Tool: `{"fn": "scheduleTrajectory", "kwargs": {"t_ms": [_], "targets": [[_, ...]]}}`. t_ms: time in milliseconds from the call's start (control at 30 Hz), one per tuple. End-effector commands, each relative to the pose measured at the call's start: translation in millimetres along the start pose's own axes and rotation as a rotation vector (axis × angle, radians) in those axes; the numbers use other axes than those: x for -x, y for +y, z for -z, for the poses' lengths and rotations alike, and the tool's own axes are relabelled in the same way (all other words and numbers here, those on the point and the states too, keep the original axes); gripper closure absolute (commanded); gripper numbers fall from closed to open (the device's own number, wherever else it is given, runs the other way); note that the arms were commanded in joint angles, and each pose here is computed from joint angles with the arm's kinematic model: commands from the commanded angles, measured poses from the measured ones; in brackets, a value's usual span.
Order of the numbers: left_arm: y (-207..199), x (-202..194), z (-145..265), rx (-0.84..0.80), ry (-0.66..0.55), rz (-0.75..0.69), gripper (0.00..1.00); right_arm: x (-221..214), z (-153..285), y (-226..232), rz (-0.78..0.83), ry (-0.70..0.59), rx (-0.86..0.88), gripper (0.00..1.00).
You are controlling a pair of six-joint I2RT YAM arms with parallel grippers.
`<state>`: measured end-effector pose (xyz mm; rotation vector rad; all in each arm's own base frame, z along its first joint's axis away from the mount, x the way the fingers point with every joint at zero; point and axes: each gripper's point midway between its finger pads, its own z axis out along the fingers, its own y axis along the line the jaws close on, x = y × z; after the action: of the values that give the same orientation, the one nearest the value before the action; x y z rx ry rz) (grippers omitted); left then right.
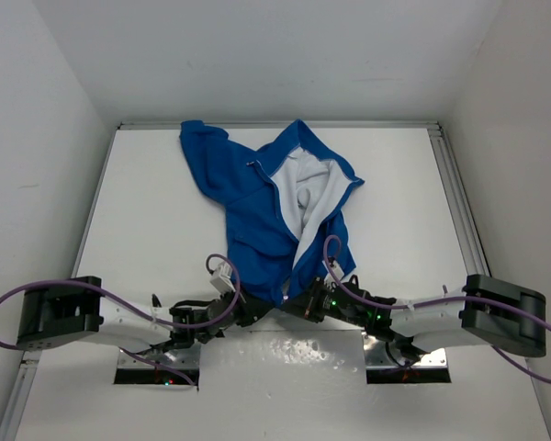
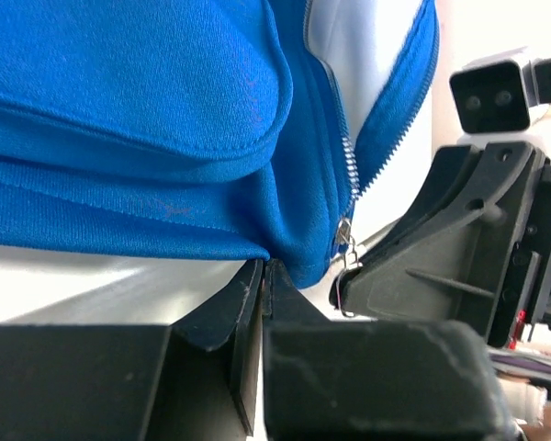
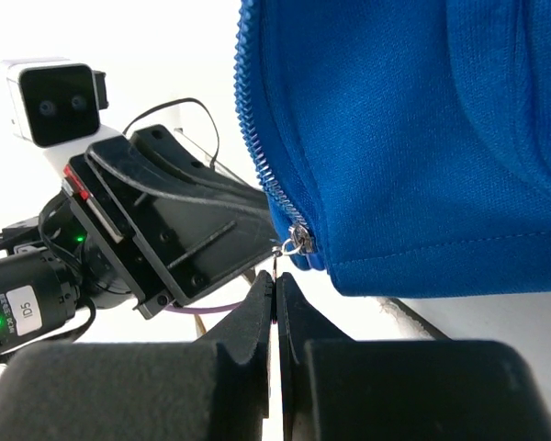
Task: Zip up the jacket
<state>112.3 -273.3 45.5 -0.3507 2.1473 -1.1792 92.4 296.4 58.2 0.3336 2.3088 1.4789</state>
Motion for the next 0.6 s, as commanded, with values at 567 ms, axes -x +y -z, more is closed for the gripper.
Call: {"fn": "scheduleTrajectory", "kwargs": {"t_ms": [567], "targets": [[-37.1,2.6,15.7,-0.084,0.026,-0.046,0.66,0.1,17.6,-22.7,0.005,-0.015,0.000,1.00]]}}
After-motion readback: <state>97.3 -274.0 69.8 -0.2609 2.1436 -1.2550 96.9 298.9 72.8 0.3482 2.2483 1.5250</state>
